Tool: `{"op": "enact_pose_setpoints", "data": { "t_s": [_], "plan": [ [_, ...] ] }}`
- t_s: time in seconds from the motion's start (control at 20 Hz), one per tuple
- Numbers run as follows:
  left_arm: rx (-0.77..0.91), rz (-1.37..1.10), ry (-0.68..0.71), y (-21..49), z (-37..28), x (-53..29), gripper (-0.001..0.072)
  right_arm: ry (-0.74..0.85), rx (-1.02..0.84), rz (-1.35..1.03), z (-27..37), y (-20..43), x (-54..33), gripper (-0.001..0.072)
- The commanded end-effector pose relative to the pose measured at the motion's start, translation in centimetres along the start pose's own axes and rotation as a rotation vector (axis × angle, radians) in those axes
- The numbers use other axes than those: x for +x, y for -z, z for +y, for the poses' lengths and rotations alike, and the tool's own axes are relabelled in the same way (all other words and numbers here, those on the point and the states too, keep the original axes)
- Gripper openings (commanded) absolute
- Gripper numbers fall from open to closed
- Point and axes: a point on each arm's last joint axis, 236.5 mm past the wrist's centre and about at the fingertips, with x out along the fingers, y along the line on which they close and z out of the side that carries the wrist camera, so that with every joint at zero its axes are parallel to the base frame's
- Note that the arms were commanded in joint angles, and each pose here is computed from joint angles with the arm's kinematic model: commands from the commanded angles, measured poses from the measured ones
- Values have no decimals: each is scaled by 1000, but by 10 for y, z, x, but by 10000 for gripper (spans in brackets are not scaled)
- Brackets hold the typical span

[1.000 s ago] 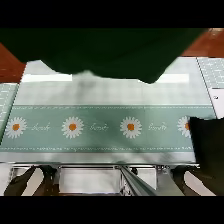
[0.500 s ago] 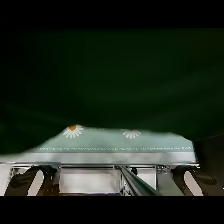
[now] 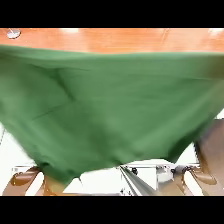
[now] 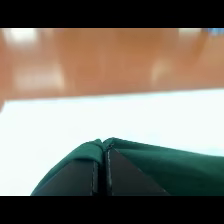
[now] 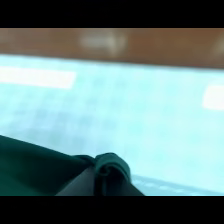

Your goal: Fold the shirts.

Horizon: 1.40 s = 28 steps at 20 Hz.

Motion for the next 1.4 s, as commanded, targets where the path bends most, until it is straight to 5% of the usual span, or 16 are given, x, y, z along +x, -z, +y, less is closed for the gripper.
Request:
{"op": "enact_pose_setpoints", "data": {
  "t_s": [0.0, 0.4, 0.75, 0.9, 1.15, 1.35],
  "plan": [
    [-57, 177, 4, 58, 8, 91, 26, -54, 111, 108, -37, 27, 96, 29],
    [-337, 340, 28, 141, 11, 265, 26, -91, 402, 237, -134, 53, 310, 29],
    [-699, 400, 32, 205, -2, 342, 26, -170, 573, 342, -149, 74, 422, 29],
    [-695, 475, 45, 224, -7, 341, 26, -176, 581, 377, -151, 84, 424, 29],
    [-460, 633, 166, 234, -5, 303, 26, -258, 524, 586, -152, 114, 368, 29],
    [-467, 843, 209, 280, 0, 278, 26, -98, 385, 840, -178, 177, 343, 29]
  ]
}}
